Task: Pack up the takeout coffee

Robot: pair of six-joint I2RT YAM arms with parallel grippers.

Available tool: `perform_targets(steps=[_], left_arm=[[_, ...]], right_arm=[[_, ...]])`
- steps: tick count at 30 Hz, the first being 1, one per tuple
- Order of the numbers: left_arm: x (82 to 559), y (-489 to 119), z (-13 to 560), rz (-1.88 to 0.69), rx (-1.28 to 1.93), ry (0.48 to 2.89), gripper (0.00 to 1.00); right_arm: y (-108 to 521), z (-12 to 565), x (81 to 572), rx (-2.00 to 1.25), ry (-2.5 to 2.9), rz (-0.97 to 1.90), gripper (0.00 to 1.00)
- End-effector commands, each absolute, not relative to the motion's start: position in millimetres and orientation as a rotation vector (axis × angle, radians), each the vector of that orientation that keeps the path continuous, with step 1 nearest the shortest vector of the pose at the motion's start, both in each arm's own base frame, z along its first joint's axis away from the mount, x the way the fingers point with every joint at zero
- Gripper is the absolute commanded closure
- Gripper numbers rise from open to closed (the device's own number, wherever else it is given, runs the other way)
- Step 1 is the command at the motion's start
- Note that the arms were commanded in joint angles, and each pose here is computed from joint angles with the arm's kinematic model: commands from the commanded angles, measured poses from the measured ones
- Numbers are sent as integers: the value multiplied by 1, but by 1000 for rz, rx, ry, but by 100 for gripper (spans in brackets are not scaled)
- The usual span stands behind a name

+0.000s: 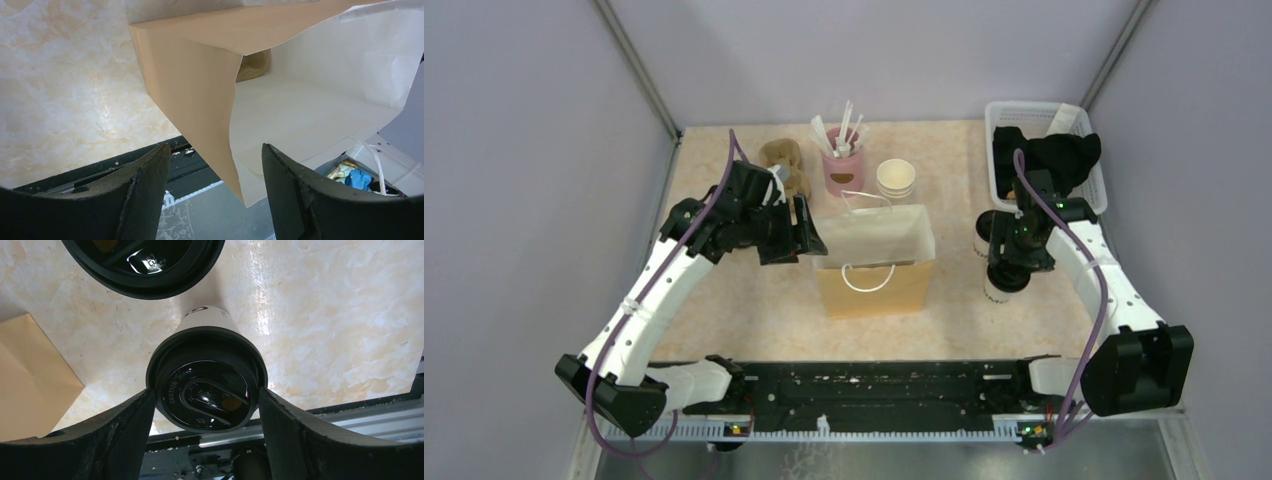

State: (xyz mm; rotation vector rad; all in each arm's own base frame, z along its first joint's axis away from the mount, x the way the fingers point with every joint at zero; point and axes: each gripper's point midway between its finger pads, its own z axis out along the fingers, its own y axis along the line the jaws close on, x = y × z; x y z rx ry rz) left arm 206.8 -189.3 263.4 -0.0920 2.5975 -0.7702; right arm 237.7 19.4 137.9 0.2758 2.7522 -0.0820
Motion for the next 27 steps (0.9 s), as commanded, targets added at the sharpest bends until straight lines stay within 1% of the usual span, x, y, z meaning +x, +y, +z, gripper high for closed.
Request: perform_targets(steps=[1,12,17,24,27], left_arm=[[211,-194,275,-814,-88,2547,27],[211,-194,275,-816,-86,2545,26],[211,-194,276,-816,-84,2544,25],[212,-193,277,-798,-93,2553,21],[214,-193,279,-788,-94,2554,19]], right_arm=[[15,135,241,280,2749,-102,25],[16,131,240,275,2769,-99,25],[17,130,240,272,2779,-97,25],[16,134,241,269,2769,-103,34],[15,141,243,266,2745,-106,36]])
